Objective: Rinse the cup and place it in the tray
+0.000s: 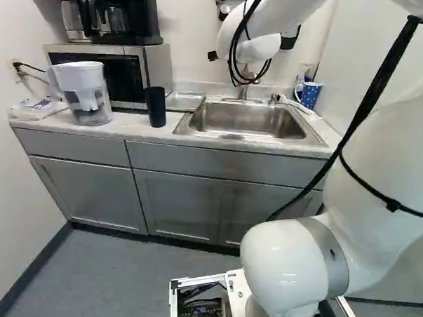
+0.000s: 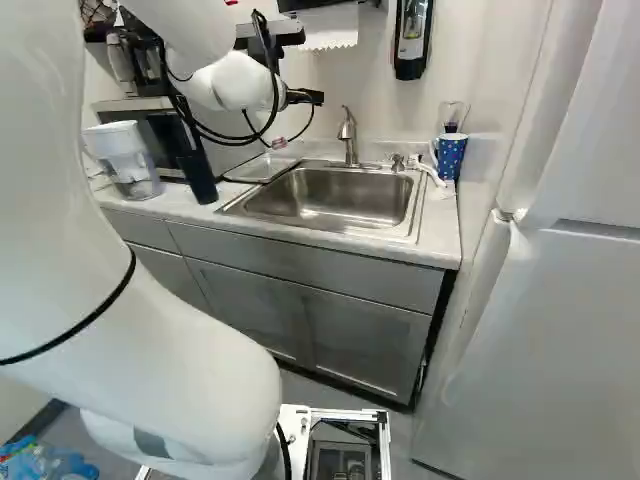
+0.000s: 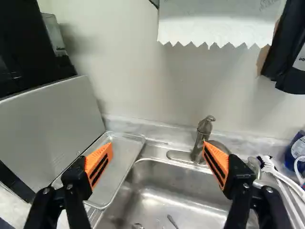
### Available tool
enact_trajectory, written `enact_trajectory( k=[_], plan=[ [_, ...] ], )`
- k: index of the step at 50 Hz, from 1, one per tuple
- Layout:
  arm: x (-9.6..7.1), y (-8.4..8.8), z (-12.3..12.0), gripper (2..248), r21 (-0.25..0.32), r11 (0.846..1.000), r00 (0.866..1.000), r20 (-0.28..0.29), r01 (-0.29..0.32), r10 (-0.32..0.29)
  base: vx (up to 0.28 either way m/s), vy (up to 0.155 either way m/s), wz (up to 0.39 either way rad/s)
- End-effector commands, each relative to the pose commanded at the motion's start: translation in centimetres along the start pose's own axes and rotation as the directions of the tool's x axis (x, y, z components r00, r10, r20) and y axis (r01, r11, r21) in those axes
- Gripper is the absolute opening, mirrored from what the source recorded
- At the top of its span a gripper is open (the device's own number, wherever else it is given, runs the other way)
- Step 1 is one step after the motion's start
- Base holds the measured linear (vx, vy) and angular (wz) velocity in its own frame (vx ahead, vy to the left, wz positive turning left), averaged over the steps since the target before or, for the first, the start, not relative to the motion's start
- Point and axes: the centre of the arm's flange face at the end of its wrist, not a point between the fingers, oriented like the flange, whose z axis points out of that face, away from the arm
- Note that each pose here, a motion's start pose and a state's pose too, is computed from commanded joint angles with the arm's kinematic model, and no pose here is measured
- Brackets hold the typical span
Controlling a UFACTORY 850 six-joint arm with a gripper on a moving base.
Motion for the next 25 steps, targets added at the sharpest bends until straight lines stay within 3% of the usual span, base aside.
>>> enact_trajectory(
  k=[25],
  plan=[
    [0.2, 0.0, 1.1, 247, 0.0, 1.0, 1.0, 0.002, 0.0, 0.0, 0.0, 0.0, 0.0]
  ],
)
